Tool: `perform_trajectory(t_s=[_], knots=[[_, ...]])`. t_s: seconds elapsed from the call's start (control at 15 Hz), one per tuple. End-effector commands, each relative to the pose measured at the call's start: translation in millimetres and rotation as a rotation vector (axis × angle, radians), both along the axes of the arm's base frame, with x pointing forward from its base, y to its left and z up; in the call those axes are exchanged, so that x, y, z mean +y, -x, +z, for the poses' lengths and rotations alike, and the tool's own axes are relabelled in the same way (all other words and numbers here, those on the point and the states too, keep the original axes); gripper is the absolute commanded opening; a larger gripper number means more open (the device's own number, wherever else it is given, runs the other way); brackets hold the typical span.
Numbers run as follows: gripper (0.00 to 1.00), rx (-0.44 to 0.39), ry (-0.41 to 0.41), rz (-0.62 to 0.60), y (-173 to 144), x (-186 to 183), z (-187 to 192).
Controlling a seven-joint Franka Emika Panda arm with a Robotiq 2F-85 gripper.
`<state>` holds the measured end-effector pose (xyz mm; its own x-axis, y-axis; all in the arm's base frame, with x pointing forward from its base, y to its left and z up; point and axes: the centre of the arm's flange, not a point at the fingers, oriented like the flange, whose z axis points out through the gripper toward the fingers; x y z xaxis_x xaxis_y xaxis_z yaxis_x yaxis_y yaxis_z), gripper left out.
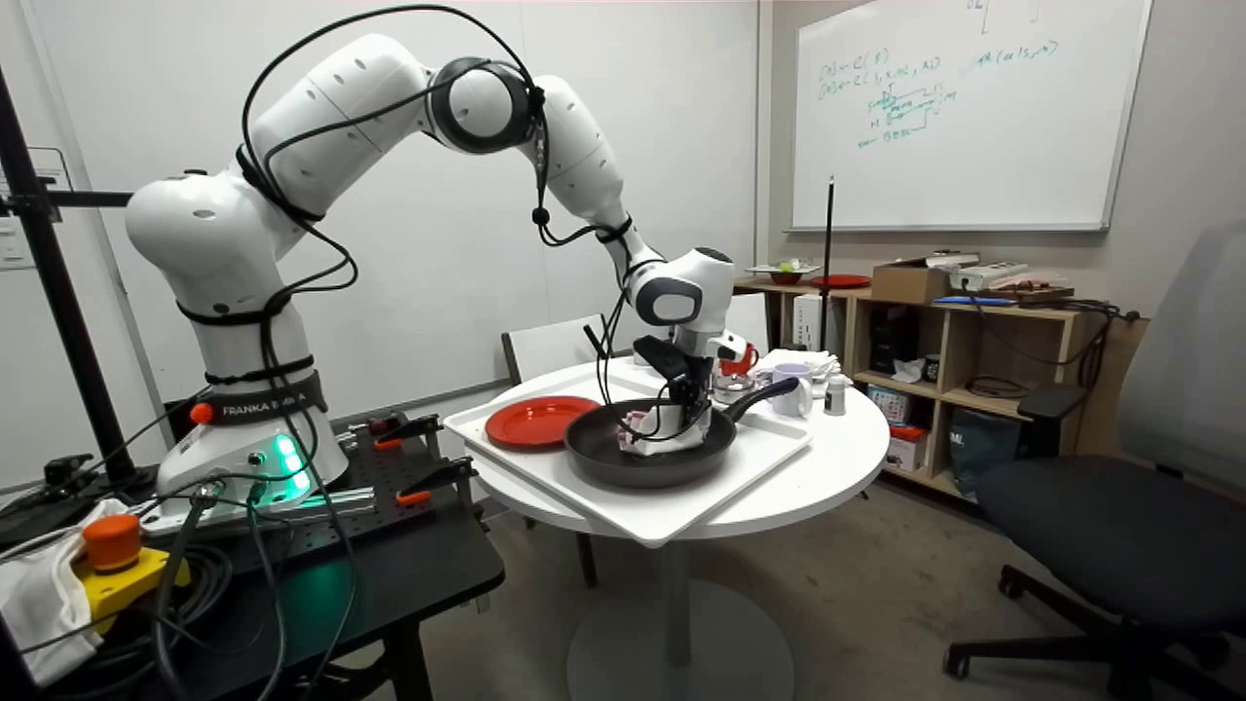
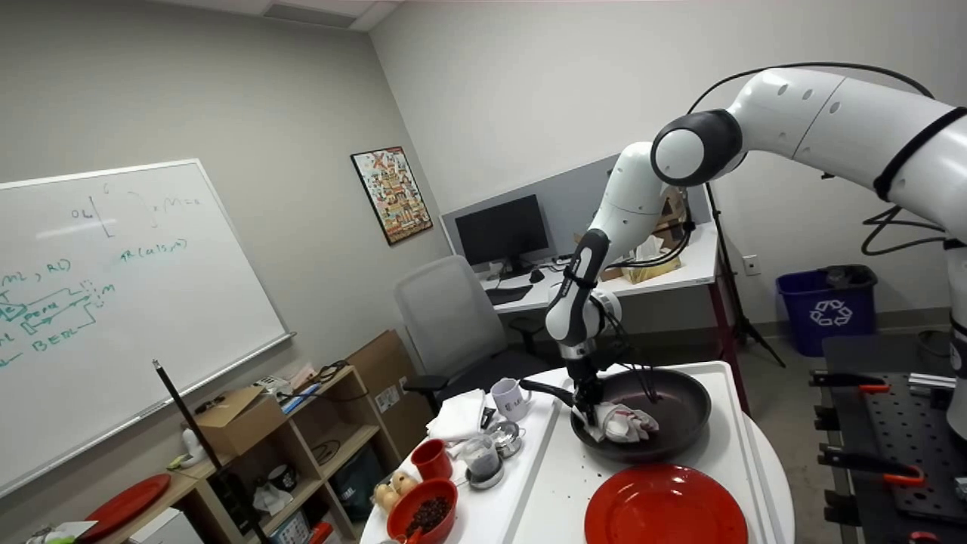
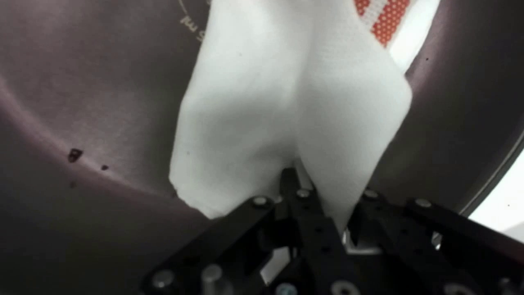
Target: Use the towel to wipe the pan
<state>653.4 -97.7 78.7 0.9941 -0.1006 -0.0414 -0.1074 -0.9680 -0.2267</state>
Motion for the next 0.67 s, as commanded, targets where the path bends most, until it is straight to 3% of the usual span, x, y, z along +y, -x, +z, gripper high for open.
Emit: perform_trajectory(t_s=[0.0, 0.6], knots=[[0.04, 0.001, -0.071, -0.067, -9.9, -32.3, -16.2], [0.04, -0.028, -0.086, -0.267, 38.3, -72.0, -10.3]])
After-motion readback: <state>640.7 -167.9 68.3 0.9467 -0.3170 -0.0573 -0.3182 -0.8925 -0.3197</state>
